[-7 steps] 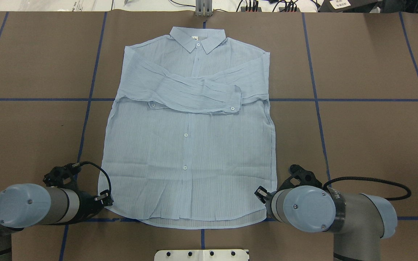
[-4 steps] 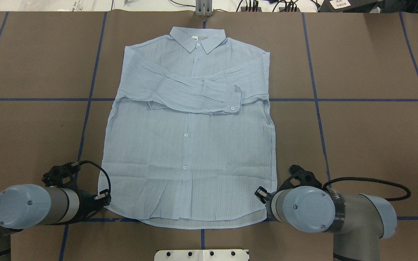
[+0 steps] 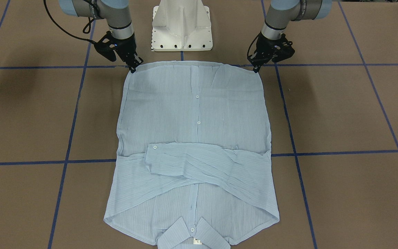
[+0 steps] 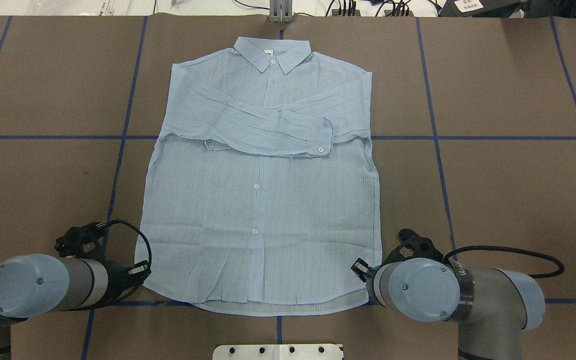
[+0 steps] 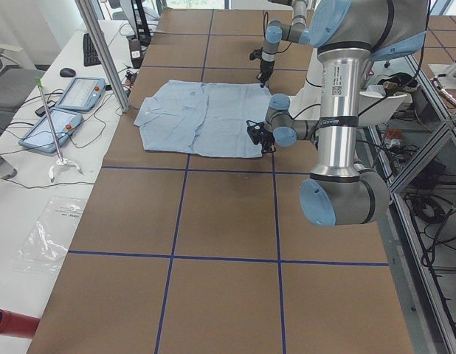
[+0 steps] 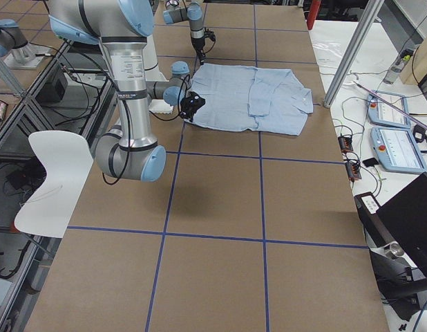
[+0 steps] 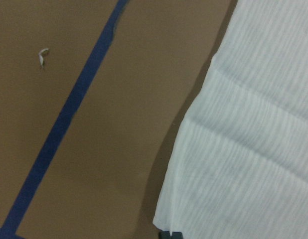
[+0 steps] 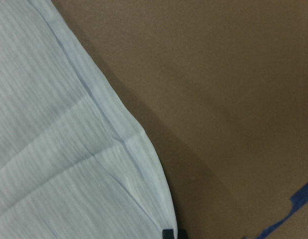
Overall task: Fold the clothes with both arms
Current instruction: 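Grasp the hem corners nearest the robot with both grippers, then lift the hem with both grippers and fold it toward the collar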
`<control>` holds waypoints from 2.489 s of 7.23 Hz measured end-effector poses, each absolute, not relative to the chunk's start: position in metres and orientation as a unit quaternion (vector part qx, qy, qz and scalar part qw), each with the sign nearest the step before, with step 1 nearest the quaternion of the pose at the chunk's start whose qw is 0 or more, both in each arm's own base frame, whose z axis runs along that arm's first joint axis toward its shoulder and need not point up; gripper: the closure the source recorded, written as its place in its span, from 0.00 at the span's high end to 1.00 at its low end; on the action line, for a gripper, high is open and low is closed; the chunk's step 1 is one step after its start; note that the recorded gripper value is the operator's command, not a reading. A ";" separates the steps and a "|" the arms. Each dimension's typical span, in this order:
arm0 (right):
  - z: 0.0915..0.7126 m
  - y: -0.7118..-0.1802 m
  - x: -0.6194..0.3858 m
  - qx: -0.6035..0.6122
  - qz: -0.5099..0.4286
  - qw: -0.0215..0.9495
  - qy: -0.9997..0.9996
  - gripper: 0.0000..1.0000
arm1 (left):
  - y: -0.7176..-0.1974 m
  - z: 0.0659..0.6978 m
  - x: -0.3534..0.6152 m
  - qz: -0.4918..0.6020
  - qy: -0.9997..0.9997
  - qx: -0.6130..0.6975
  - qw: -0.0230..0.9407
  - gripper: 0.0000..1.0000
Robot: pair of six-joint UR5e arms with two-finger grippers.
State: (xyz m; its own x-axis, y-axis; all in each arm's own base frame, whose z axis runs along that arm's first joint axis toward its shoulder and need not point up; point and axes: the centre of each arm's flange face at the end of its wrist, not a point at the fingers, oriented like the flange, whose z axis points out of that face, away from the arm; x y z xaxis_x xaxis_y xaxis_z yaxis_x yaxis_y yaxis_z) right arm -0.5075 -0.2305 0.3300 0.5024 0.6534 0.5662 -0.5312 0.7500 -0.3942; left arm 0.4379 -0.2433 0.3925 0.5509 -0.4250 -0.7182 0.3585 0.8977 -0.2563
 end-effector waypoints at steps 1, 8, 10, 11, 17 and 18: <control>0.329 -0.231 -0.507 -0.084 0.343 0.862 -0.363 0.00 | -0.243 0.389 0.436 -0.222 0.421 -0.040 0.879 0.00; 0.288 -0.210 -0.419 -0.094 0.331 0.844 -0.411 0.00 | -0.199 0.289 0.397 -0.270 0.487 -0.113 0.823 0.00; 0.274 -0.205 -0.398 -0.095 0.330 0.845 -0.410 0.00 | -0.190 0.264 0.377 -0.275 0.485 -0.123 0.821 0.00; 0.270 -0.205 -0.390 -0.090 0.334 0.846 -0.405 0.00 | -0.190 0.254 0.366 -0.277 0.491 -0.123 0.817 0.00; 0.247 -0.347 -0.393 0.039 0.339 0.847 -0.408 0.00 | -0.327 0.227 0.343 -0.188 0.487 0.083 0.849 0.00; 0.248 -0.377 -0.379 0.047 0.334 0.851 -0.404 0.00 | -0.355 0.233 0.340 -0.182 0.473 0.101 0.856 0.00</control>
State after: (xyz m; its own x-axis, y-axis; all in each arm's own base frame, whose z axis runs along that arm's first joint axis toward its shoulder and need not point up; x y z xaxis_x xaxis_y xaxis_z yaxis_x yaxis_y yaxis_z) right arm -0.3792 -0.3770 0.2479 0.4511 0.5296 0.7183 -0.6052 0.7731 -0.1898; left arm 0.3396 -0.3548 0.2326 0.4866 -0.2153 -0.8467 0.4071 0.9134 0.0017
